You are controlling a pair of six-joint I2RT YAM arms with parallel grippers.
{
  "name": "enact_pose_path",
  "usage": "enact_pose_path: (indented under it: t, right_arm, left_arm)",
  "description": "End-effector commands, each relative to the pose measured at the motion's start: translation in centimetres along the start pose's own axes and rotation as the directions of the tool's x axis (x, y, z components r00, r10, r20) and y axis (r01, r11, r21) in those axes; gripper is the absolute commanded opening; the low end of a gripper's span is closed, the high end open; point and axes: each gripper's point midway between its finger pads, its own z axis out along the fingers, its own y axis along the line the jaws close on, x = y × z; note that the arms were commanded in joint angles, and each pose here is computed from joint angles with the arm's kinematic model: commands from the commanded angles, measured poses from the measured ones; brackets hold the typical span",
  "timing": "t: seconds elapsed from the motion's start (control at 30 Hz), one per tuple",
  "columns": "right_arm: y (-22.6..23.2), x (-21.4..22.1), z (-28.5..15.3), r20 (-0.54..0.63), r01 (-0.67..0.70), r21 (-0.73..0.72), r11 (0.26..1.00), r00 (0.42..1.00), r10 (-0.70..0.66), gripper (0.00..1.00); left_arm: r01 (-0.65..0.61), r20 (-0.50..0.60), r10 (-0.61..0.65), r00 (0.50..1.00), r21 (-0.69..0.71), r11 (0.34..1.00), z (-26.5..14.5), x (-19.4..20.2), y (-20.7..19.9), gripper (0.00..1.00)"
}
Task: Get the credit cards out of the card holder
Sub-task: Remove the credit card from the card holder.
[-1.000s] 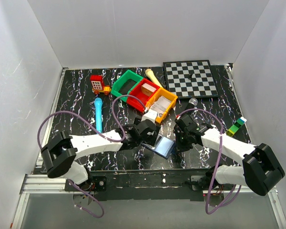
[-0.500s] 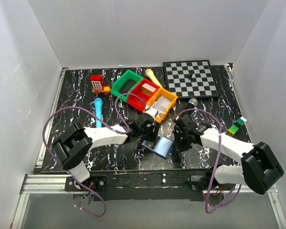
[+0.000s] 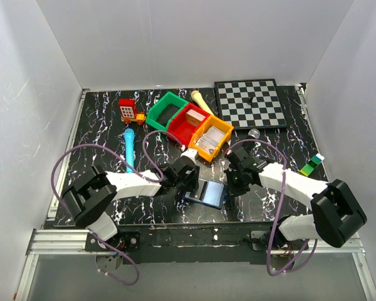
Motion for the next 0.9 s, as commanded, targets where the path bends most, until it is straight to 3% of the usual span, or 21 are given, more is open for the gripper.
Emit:
enact_pose_path:
  t: [0.0, 0.2, 0.3, 0.43, 0.47, 0.6, 0.73, 0.87]
  right_arm:
    - [0.3, -2.3, -0.2, 0.037, 0.032, 0.023, 0.999, 0.999, -0.033, 0.01]
    - [0.3, -3.4, -0.3, 0.038, 0.048, 0.041, 0.998, 0.998, -0.049, 0.01]
    - [0.1, -3.8, -1.0, 0.055, 0.060, 0.059, 0.996, 0.996, -0.063, 0.01]
    - [-0.9, -4.7, -3.7, 0.115, 0.087, 0.129, 0.988, 0.988, -0.102, 0.01]
    - [-1.0, -4.9, -4.5, 0.139, 0.090, 0.134, 0.987, 0.984, -0.109, 0.07]
    - [-0.2, -5.2, -6.9, 0.208, 0.106, 0.098, 0.990, 0.970, -0.125, 0.47]
    - [0.9, -5.2, -7.3, 0.236, 0.108, 0.030, 0.994, 0.965, -0.113, 0.57]
    - [2.9, -5.2, -7.2, 0.255, 0.134, -0.084, 0.987, 0.961, -0.109, 0.58]
  left_arm:
    - [0.064, -0.033, -0.065, 0.997, -0.036, 0.997, -1.8, 3.2, 1.6, 0.38]
    - [0.115, 0.013, -0.115, 0.993, -0.040, 0.993, -3.4, 3.5, 2.1, 0.39]
    - [0.119, 0.045, -0.117, 0.992, -0.037, 0.992, -4.4, 2.8, 2.0, 0.43]
    - [0.131, 0.118, -0.124, 0.985, -0.056, 0.990, -6.6, 0.8, 2.1, 0.70]
    - [0.138, 0.141, -0.129, 0.982, -0.057, 0.989, -7.2, 0.2, 2.2, 0.74]
    - [0.131, 0.217, -0.124, 0.968, -0.016, 0.991, -9.4, -2.1, 1.5, 0.80]
    - [0.113, 0.206, -0.118, 0.971, 0.035, 0.993, -9.6, -2.7, 0.2, 0.80]
    - [0.104, 0.166, -0.122, 0.979, 0.114, 0.988, -9.0, -2.2, -1.5, 0.72]
